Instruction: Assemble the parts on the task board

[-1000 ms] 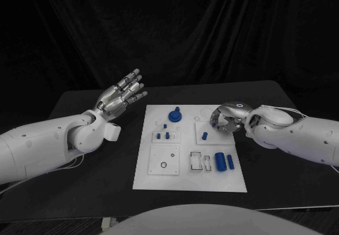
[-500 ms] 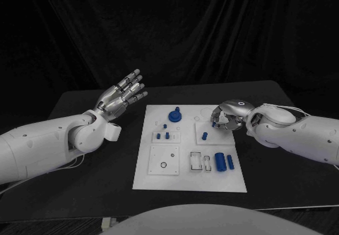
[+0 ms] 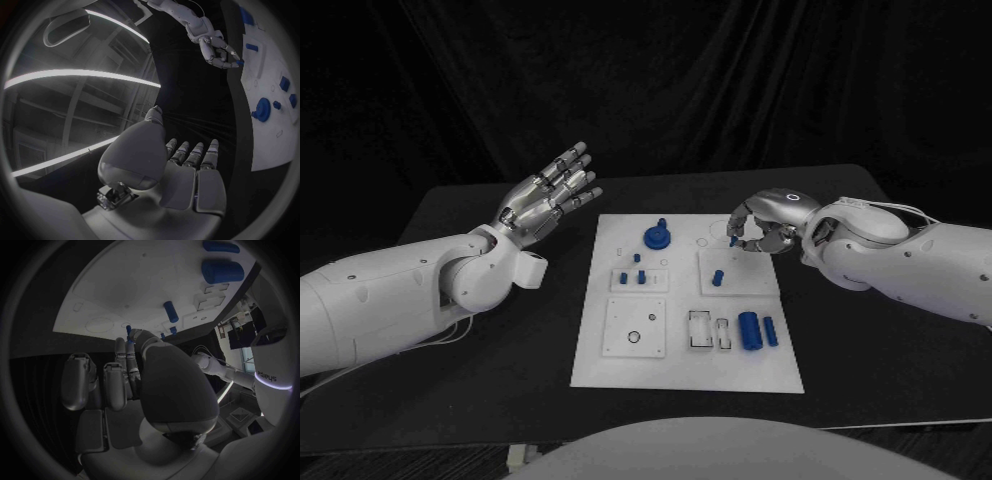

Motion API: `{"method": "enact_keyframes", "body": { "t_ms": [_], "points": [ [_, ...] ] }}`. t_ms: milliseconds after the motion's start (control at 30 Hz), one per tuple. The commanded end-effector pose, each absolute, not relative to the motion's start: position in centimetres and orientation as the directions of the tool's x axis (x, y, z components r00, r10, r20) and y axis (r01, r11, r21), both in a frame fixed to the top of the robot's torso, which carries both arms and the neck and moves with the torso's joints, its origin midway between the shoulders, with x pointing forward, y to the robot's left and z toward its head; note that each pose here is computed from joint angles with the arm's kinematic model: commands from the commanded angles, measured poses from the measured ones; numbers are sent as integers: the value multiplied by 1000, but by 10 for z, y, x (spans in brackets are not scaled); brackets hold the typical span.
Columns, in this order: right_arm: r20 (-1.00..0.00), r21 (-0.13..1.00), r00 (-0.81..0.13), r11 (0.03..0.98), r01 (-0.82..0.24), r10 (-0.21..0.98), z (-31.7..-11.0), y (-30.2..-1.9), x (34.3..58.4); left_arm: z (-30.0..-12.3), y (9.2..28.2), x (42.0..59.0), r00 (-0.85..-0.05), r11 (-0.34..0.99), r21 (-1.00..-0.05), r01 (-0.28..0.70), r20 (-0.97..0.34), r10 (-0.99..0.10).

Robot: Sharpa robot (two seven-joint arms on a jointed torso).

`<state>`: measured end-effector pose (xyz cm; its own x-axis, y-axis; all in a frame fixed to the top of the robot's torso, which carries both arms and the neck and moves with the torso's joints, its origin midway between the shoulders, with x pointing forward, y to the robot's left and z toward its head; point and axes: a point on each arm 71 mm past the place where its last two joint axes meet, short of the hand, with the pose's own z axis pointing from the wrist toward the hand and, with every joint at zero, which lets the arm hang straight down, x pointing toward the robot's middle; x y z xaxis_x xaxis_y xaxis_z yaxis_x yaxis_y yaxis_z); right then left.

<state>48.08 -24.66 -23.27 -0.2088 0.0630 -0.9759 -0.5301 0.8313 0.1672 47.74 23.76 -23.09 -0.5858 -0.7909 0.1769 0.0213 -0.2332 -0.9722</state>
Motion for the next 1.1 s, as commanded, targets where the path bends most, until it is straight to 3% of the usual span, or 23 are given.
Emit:
{"method": "enact_keyframes", "body": {
  "t_ms": [33,500,1100],
  "points": [
    [-978,166,-195,834,-526,72,-228,-247,481,-228,237,477,-595,-276,-960,49,193,-780],
    [-978,191,-182,782,-593,101,-207,-218,470,-229,237,477,-597,-273,-961,42,195,-778],
    [-957,255,-278,677,-691,76,-208,-151,443,-228,239,475,-599,-261,-964,50,180,-780]
  ]
}}
